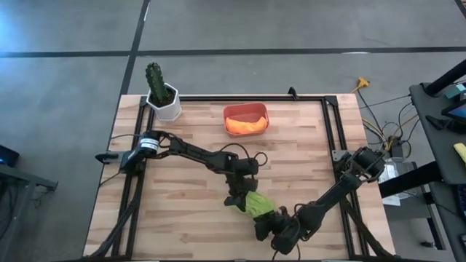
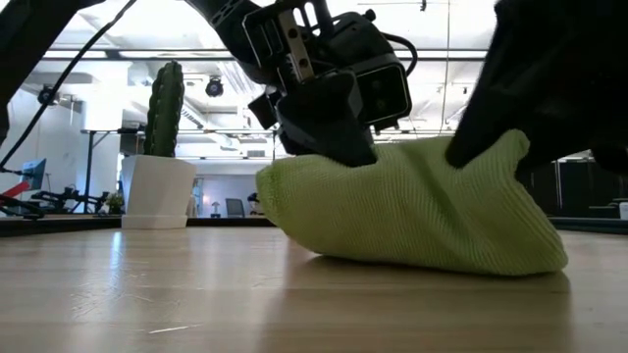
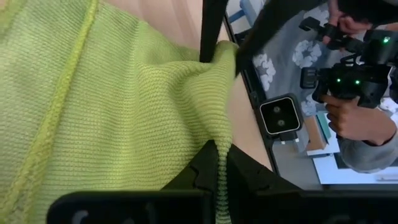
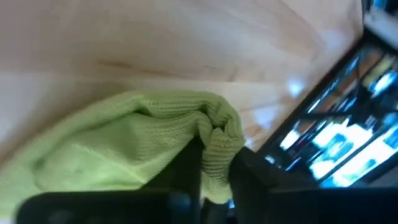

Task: Roll microfiber towels into tight, uniform cylinder then place into a basket
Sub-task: Roll the green microfiber cloth

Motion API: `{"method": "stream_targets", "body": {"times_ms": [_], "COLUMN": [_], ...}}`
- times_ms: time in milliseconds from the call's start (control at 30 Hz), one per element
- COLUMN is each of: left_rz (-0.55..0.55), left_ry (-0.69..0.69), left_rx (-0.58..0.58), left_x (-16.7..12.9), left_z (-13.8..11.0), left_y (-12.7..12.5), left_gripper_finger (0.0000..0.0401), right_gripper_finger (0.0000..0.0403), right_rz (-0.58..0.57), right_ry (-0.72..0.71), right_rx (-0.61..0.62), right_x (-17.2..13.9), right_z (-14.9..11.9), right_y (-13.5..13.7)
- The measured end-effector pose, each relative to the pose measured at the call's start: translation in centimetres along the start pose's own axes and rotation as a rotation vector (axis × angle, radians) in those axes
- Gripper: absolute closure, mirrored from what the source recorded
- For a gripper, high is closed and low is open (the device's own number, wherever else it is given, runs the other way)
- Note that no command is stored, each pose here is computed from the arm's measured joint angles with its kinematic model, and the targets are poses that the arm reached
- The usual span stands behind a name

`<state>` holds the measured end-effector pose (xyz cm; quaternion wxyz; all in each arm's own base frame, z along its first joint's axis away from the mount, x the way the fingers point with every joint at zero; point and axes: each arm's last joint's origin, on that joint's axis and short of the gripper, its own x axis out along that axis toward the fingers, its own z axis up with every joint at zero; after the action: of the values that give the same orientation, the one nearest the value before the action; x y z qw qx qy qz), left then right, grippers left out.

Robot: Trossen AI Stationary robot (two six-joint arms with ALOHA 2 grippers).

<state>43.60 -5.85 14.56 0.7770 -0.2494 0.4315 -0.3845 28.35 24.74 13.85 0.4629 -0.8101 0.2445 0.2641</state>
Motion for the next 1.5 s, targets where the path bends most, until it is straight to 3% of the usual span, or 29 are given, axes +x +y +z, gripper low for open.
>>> {"method": "stream_targets", "body": {"times_ms": [100,400,633,867,1067,1333,1500], "left_rz": [0.0,-0.017,0.172,0.193,0.312,0.631,0.614], "left_ry": [0.005,0.009,-0.015,0.027,0.046,0.107,0.103], "left_rx": [-0.003,-0.003,0.085,0.275,0.399,0.637,0.768], "left_x": [0.1,0.2,0.4,1.0,1.1,0.0,1.1], "left_z": [-0.2,-0.5,-0.5,-0.9,-0.8,-0.3,-0.4], "left_y": [0.0,0.1,0.5,0.1,-0.9,-5.3,-8.0], "left_gripper_finger": [0.04,0.04,0.0392,0.0362,0.0349,0.0348,0.0348], "right_gripper_finger": [0.0384,0.0393,0.0393,0.0394,0.0394,0.0394,0.0394], "right_rz": [0.001,-0.041,-0.008,-0.049,-0.087,-0.111,-0.106], "right_ry": [0.013,0.037,-0.039,-0.112,-0.143,-0.172,-0.163], "right_rx": [0.147,0.725,0.981,1.089,1.15,1.329,1.387], "right_x": [-0.1,-1.2,-0.9,-0.8,-0.8,-1.1,-1.1], "right_z": [0.2,1.9,2.4,2.7,2.5,2.0,1.9], "right_y": [0.4,1.8,3.8,6.5,7.4,8.9,9.4]}}
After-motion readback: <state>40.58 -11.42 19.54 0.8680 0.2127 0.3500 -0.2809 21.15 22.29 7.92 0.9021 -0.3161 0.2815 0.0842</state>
